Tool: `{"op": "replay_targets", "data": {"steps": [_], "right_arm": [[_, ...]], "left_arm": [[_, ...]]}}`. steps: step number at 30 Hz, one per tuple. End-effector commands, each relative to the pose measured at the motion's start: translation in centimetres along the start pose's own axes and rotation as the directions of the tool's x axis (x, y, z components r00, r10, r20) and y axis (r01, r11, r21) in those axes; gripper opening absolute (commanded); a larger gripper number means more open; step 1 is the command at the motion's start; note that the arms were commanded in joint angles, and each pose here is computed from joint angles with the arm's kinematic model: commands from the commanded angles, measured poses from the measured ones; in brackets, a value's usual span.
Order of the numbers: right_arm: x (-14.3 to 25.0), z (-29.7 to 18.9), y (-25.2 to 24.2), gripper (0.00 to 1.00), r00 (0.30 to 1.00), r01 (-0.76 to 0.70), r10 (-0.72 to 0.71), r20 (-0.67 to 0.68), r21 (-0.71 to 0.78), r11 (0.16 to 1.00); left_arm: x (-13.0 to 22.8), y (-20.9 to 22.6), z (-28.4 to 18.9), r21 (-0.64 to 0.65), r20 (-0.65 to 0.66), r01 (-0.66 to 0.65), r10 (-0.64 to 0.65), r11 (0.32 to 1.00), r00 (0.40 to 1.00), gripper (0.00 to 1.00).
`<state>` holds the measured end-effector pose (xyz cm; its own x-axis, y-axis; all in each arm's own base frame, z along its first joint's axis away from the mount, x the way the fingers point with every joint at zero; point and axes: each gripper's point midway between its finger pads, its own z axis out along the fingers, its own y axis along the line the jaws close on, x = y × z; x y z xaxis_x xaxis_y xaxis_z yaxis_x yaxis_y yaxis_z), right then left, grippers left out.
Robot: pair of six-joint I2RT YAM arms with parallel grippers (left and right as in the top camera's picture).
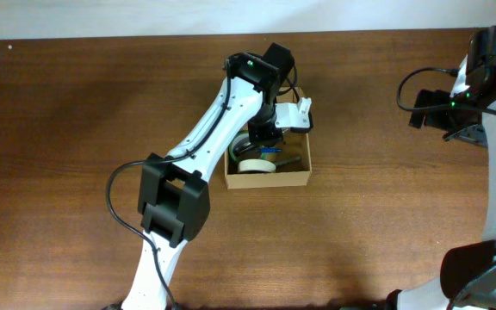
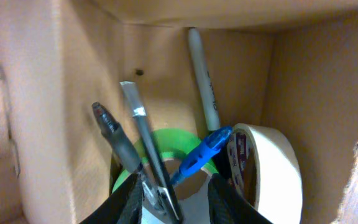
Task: Pack container
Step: 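Carry the black pen right into the box and release it, then bring both grippers to the box lid flaps on either side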
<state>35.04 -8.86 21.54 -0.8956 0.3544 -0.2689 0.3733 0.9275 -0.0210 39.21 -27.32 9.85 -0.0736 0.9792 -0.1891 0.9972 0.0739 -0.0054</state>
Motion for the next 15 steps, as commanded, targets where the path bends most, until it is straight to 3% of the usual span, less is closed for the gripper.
{"op": "replay_targets", "data": {"steps": [1, 7, 11, 13, 15], "right_arm": [[-0.1, 0.1, -0.2, 0.99, 1.0, -0.008, 0.008, -0.001, 0.001, 1.0], [-0.1, 0.1, -0.2, 0.99, 1.0, -0.008, 0.008, -0.001, 0.001, 1.0], [-0.7, 0.1, -0.1, 0.99, 1.0, -0.01, 0.01, 0.026, -0.004, 1.0], [-1.8, 0.0, 0.3, 0.99, 0.998, -0.012, 0.014, 0.068, -0.024, 1.0], [-2.2, -0.1, 1.3, 0.99, 0.996, -0.026, 0.033, 0.08, -0.086, 0.996]], "left_arm": [[-0.4, 1.6, -8.3, -0.21, 0.104, 0.177, -0.158, 0.961, 0.982, 0.34], [2.2, 2.3, -22.8, -0.441, 0.362, 0.388, -0.235, 0.81, 0.902, 0.34], [8.8, 3.6, -30.8, -0.481, 0.55, 0.636, -0.357, 0.604, 0.755, 0.33], [14.2, 5.1, -33.5, -0.424, 0.662, 0.817, -0.482, 0.391, 0.574, 0.33], [20.0, 6.1, -34.2, -0.266, 0.751, 0.956, -0.595, 0.124, 0.286, 0.33]]}}
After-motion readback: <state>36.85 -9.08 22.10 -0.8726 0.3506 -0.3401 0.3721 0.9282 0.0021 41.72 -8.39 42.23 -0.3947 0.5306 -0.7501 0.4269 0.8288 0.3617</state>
